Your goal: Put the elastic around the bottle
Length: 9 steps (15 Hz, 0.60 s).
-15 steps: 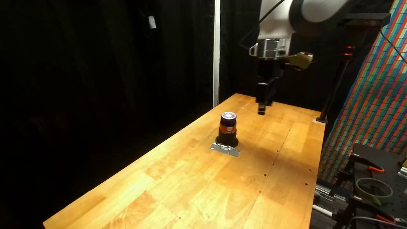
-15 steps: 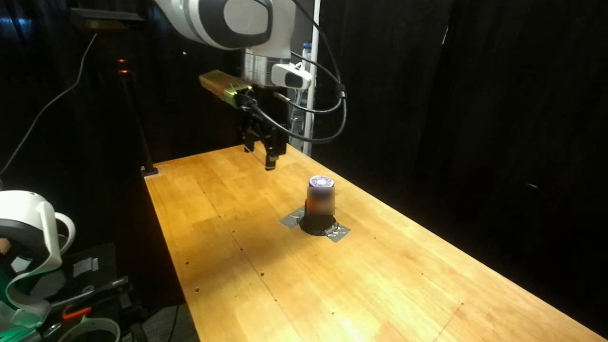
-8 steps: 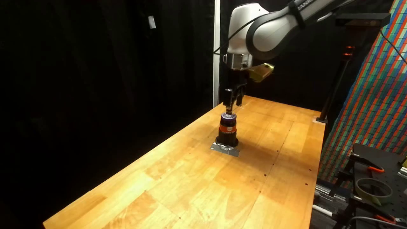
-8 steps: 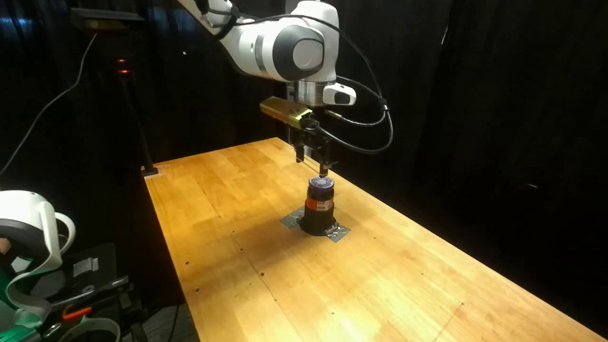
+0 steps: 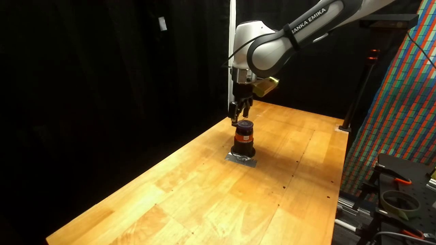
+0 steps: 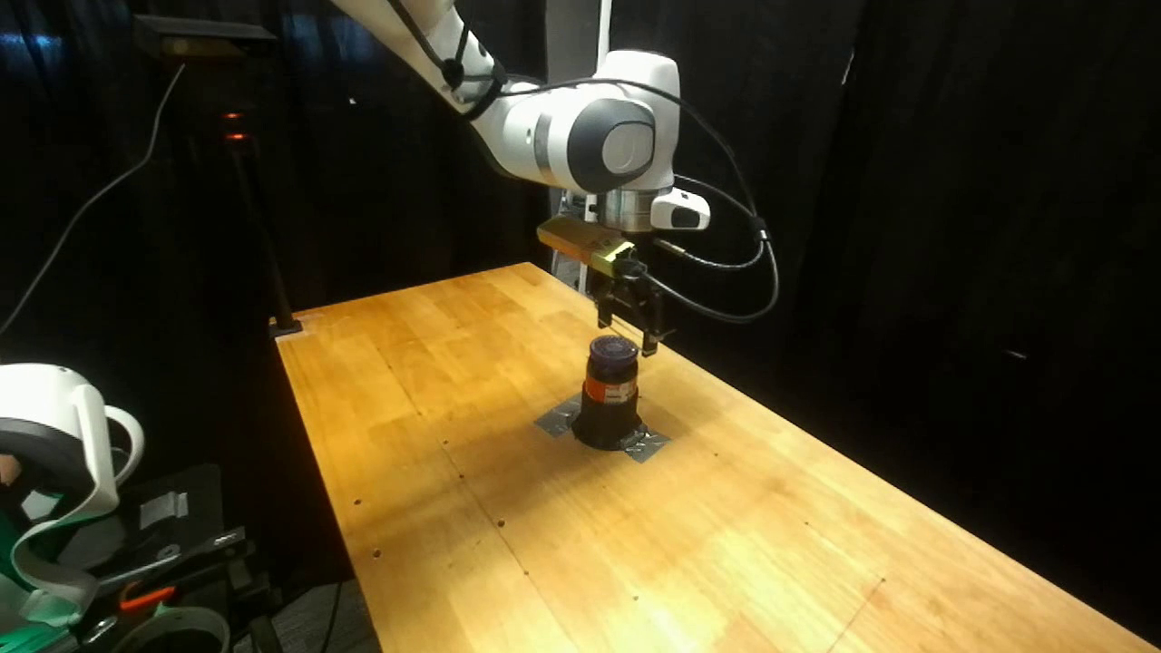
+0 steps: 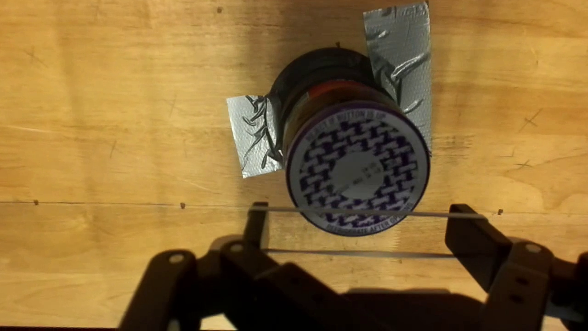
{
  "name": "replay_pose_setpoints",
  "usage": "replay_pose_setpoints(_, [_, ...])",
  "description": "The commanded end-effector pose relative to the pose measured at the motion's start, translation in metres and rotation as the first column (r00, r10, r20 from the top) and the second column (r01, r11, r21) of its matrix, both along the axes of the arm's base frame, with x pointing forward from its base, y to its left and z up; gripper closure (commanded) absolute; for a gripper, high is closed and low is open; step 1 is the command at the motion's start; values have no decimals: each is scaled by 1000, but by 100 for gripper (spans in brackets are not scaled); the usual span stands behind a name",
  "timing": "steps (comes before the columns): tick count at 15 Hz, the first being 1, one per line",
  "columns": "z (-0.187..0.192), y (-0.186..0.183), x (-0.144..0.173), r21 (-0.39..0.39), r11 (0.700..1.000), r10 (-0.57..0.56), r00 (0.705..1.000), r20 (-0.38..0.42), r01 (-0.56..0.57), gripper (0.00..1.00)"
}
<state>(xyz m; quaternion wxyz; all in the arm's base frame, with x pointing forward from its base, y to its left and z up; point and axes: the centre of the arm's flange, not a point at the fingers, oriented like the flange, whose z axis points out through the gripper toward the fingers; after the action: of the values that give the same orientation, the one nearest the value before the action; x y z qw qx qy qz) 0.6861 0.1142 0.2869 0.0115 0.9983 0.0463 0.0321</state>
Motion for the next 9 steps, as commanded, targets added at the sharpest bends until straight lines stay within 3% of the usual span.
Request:
replay_pose_setpoints(1, [-2,-1,21,-17,1000,9,1000,30,-8,0])
replay_pose_setpoints(9, [-24,-10,11,-20,1000,5,1000,-11,-6,0])
